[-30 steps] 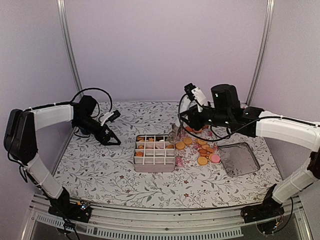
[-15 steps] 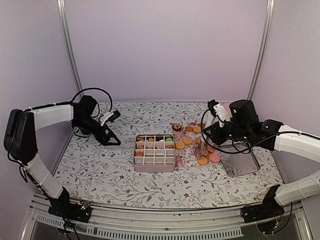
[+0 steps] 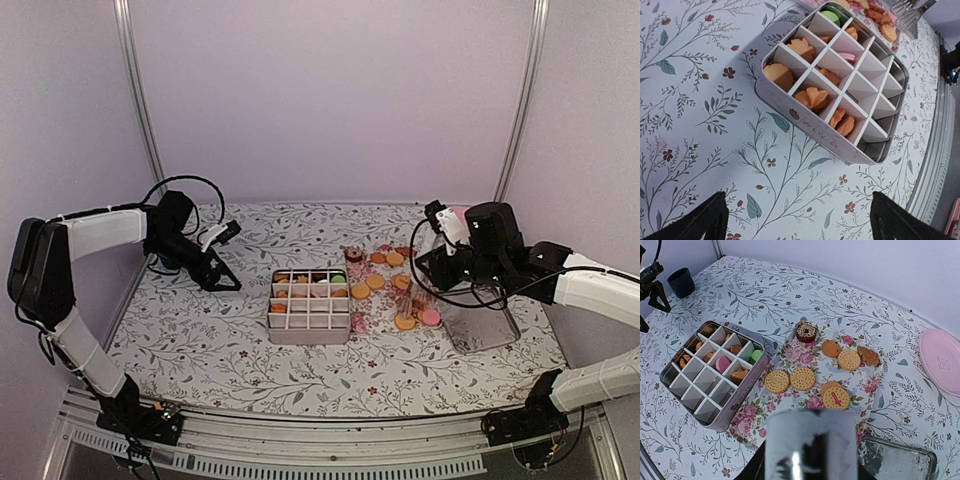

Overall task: Pack the cookies
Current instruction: Pick up the fake cookies from the plate, then place the fake cookies in the empty pocket of the box.

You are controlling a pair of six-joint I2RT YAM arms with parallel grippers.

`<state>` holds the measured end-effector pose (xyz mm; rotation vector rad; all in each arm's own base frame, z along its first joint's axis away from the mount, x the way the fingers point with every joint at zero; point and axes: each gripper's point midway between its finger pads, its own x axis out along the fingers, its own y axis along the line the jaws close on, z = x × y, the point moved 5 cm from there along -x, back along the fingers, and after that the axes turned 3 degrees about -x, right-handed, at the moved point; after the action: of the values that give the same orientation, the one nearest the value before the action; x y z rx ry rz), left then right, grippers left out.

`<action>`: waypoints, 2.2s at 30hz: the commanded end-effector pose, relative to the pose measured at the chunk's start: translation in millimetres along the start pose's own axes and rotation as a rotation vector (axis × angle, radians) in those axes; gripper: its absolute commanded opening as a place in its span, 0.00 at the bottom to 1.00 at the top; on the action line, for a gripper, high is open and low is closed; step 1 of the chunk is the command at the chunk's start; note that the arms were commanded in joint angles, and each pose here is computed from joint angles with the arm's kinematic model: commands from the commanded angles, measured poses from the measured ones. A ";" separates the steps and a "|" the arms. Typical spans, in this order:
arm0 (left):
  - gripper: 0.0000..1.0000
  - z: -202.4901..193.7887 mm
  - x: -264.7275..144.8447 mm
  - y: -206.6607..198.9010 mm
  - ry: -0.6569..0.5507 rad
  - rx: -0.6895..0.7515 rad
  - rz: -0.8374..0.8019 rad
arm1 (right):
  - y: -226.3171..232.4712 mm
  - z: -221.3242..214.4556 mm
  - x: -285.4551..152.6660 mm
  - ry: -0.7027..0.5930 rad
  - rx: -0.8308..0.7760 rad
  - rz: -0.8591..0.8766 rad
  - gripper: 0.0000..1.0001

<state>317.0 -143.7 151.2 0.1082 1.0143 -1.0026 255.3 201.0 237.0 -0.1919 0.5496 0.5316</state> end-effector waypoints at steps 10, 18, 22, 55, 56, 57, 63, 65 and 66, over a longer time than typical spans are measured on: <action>0.99 11.9 -10.3 -0.9 -0.039 0.032 0.003 | -28.2 -6.6 -15.6 0.001 0.000 -0.122 0.40; 0.99 14.7 -11.9 -0.7 -0.039 0.034 0.003 | -28.9 -16.4 -7.2 0.023 -0.001 -0.121 0.41; 0.99 15.9 -12.8 -0.8 -0.043 0.037 0.003 | -30.5 -22.2 -2.9 0.029 -0.003 -0.124 0.42; 0.99 7.0 -9.8 2.2 -0.025 0.030 0.008 | 30.7 100.1 -24.0 -0.257 -0.025 0.168 0.21; 0.99 6.4 -10.1 3.5 -0.026 0.022 0.014 | 40.7 105.6 -18.3 -0.265 -0.031 0.201 0.21; 0.99 6.4 -10.9 5.1 -0.029 0.016 0.024 | 50.4 111.6 -13.1 -0.276 -0.038 0.232 0.21; 0.99 7.8 -17.4 10.0 -0.037 -0.009 0.087 | 113.6 136.7 31.9 -0.300 -0.067 0.417 0.21; 0.99 5.5 -18.7 13.4 -0.025 -0.014 0.119 | 134.8 137.1 46.6 -0.284 -0.083 0.462 0.21; 0.99 4.1 -19.1 15.3 -0.018 -0.015 0.134 | 144.4 135.7 53.8 -0.274 -0.092 0.479 0.21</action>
<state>325.7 -135.0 157.5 0.1251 1.0028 -0.9450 282.8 345.6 300.5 -0.1233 0.3783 0.9089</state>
